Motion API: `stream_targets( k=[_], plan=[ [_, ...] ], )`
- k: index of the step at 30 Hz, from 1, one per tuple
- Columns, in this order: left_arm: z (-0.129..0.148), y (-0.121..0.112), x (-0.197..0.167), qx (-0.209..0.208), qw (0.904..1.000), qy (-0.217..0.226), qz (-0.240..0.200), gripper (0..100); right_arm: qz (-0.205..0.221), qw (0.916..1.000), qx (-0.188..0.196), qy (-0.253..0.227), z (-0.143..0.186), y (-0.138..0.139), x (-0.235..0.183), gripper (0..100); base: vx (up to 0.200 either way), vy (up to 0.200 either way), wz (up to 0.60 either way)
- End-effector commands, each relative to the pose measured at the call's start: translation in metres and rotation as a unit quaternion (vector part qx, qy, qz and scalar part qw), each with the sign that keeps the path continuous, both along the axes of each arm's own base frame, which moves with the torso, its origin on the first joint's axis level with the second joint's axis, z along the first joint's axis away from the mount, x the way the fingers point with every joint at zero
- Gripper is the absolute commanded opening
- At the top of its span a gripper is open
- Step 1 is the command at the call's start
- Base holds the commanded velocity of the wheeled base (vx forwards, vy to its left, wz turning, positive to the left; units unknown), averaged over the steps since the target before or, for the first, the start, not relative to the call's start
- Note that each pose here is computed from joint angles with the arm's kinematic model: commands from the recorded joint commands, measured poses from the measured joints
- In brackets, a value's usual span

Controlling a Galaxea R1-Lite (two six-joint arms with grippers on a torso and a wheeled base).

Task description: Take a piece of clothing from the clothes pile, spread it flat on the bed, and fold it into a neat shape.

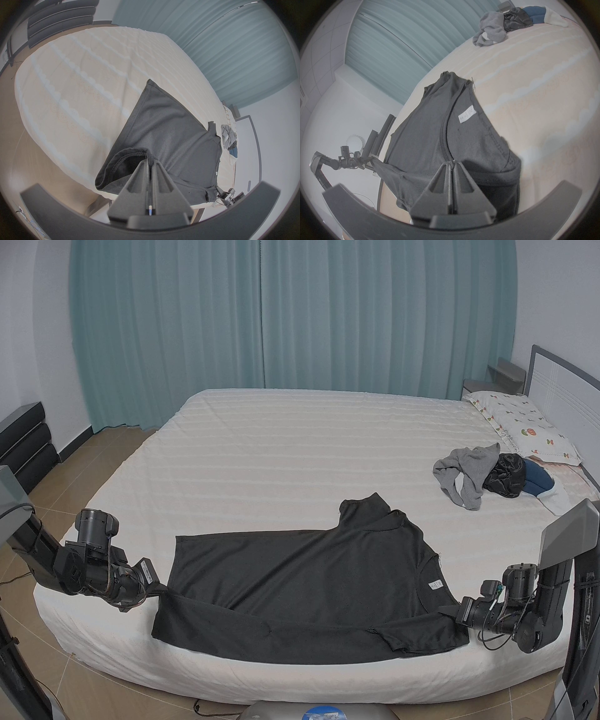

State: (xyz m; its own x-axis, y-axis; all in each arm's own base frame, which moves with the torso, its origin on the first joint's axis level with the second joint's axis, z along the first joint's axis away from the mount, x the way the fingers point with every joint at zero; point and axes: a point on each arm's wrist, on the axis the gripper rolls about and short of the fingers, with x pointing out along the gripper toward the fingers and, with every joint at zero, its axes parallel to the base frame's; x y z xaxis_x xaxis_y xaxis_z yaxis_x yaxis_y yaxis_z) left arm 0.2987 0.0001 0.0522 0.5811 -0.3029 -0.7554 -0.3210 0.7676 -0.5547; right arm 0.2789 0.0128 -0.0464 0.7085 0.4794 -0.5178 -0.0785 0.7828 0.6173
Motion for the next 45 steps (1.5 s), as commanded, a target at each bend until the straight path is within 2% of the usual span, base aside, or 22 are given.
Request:
stream_targets(
  k=[1, 12, 14, 20, 28, 35, 41, 45],
  plan=[
    [0.000, 0.000, -0.002, 0.002, 1.0000, 0.001, -0.001, 0, -0.010, 0.9996, 0.007, -0.026, 0.013, -0.008, -0.006, 0, 0.000, 0.000, 0.00],
    [-0.002, 0.001, -0.007, 0.018, 0.9998, 0.003, -0.010, 0, -0.015, 0.9968, 0.016, -0.077, 0.060, -0.011, -0.029, 0, 0.000, 0.000, 0.00],
    [0.008, 0.002, -0.010, 0.018, 0.9997, -0.012, -0.008, 0, -0.004, 0.9965, 0.019, -0.081, 0.068, -0.008, -0.040, 0, 0.000, 0.000, 0.00],
    [0.016, 0.004, -0.025, 0.018, 0.9998, -0.009, -0.004, 0, -0.004, 0.9950, 0.020, -0.098, 0.080, -0.009, -0.049, 0, 0.000, 0.000, 0.00],
    [0.014, 0.009, -0.031, 0.018, 0.9998, -0.002, 0.005, 0, -0.006, 0.9952, 0.018, -0.096, 0.086, -0.009, -0.062, 0, 0.000, 0.000, 0.00],
    [0.013, 0.008, -0.037, 0.012, 0.9999, 0.005, 0.002, 0, -0.007, 0.9927, 0.018, -0.119, 0.096, -0.009, -0.064, 0, 0.000, 0.000, 0.00],
    [0.019, 0.011, -0.039, 0.019, 0.9998, -0.009, 0.000, 0, -0.006, 0.9936, 0.018, -0.111, 0.094, -0.009, -0.065, 0, 0.000, 0.000, 0.00],
    [0.014, 0.012, -0.043, 0.022, 0.9998, 0.001, 0.000, 0, -0.004, 0.9945, 0.018, -0.103, 0.092, -0.007, -0.069, 0, 0.000, 0.000, 0.00]
  ],
)
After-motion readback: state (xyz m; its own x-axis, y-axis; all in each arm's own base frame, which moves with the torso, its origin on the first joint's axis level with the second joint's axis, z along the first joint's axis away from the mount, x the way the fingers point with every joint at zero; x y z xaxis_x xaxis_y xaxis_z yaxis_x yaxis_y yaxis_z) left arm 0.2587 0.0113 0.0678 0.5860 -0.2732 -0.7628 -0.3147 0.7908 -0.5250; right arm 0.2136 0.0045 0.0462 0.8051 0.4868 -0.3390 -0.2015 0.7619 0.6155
